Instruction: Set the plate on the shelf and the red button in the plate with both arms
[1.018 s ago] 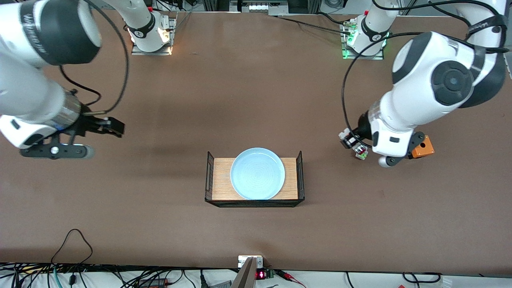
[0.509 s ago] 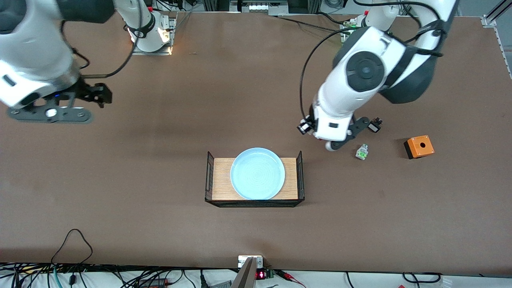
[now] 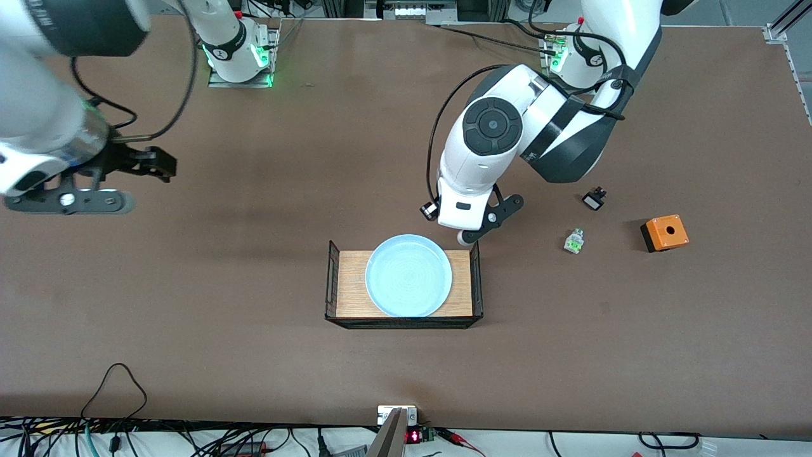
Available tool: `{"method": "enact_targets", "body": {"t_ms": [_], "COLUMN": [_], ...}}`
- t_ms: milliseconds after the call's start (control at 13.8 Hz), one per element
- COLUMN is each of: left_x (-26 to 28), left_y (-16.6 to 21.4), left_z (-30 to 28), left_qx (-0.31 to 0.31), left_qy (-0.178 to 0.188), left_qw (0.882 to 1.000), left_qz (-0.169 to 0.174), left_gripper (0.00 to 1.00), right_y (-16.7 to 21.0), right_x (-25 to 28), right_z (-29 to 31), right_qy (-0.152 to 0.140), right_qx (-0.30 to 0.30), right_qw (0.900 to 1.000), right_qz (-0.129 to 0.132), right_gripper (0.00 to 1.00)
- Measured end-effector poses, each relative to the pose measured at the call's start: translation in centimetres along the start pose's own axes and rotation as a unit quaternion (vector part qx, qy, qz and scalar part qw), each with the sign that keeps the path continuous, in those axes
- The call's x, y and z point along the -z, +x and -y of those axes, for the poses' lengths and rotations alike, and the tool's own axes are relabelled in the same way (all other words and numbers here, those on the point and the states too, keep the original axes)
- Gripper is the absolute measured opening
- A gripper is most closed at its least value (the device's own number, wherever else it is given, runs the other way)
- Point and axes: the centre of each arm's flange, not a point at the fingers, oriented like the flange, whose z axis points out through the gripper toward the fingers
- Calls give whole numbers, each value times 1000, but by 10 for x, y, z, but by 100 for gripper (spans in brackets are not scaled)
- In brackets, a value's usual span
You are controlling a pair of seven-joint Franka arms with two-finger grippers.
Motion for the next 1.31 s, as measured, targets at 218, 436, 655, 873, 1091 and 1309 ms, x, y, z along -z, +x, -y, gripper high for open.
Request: {"method": "enact_targets", "body": {"t_ms": [218,436,655,873,1091,1309], "left_x": [-3,-20,-33,-48,-57,-56], "left_y": [1,5,16,26,40,44], "left_z": [-10,-21,-27,-29,-32,-35], "left_qx": [6,7,14,20,28,30], "left_qy": [-27,-49,-67,-67,-84,-98], "left_qw": [1000,999,998,997,996,994], "left_qz": [-3,-2,-7,-16,-32,-36], "left_gripper": [42,42,42,42,42,42], "right_y": [3,-13,-37,-53,-56,-54], "right_x": [-2,-23,-37,-31,-31,-33], "right_z": [-27,-80,-116,-115,-119,-123], "right_qy": [30,60,69,69,70,70], "right_qx": [3,-10,-25,-24,-30,-34], "right_qw": [999,997,997,997,996,996], "right_qz": [-39,-46,-33,-36,-41,-46], "right_gripper": [100,100,100,100,100,100]}}
